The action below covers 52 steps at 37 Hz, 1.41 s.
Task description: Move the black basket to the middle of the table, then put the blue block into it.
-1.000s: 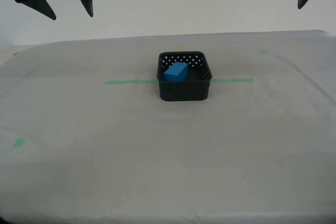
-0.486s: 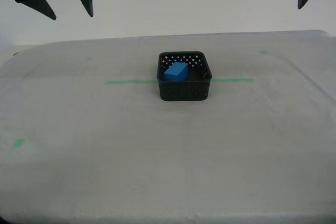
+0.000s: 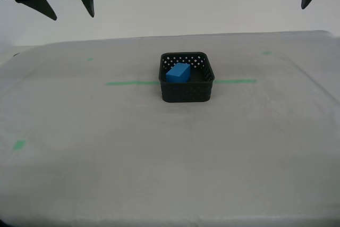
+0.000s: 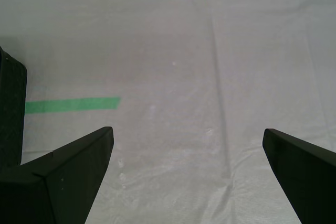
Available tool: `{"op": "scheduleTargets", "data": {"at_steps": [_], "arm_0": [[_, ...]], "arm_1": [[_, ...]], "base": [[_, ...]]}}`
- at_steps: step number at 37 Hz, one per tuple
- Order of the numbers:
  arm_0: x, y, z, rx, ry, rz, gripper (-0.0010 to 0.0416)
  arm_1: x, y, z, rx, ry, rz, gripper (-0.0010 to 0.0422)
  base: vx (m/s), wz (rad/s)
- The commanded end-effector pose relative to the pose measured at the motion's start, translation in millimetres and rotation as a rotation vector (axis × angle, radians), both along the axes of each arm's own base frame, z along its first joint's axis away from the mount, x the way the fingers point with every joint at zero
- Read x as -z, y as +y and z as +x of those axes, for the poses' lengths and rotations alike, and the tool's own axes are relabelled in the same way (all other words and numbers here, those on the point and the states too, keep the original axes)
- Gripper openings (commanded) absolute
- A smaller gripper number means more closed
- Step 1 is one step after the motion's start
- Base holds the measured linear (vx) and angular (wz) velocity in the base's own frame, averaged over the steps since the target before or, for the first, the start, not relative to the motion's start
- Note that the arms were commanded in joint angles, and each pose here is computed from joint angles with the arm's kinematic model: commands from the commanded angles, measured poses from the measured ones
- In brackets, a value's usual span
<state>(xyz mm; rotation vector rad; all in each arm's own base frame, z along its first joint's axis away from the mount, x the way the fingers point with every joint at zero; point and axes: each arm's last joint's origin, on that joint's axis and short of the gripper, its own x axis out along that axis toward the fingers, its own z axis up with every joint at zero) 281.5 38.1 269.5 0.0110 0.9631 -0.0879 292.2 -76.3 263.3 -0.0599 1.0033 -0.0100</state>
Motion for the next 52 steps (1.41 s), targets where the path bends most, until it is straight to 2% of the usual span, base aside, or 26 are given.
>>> {"op": "scheduleTargets", "data": {"at_steps": [1,52], "arm_0": [[-0.1,0.0,0.0,0.003,-0.001,-0.002,0.0398],[-0.1,0.0,0.0,0.003,-0.001,-0.002,0.0399]], "arm_1": [[-0.1,0.1,0.0,0.002,0.0,-0.001,0.04],[-0.1,0.2,0.0,0.002,0.0,-0.001,0.04]], "base": [[0.0,0.0],[0.0,0.0]]}}
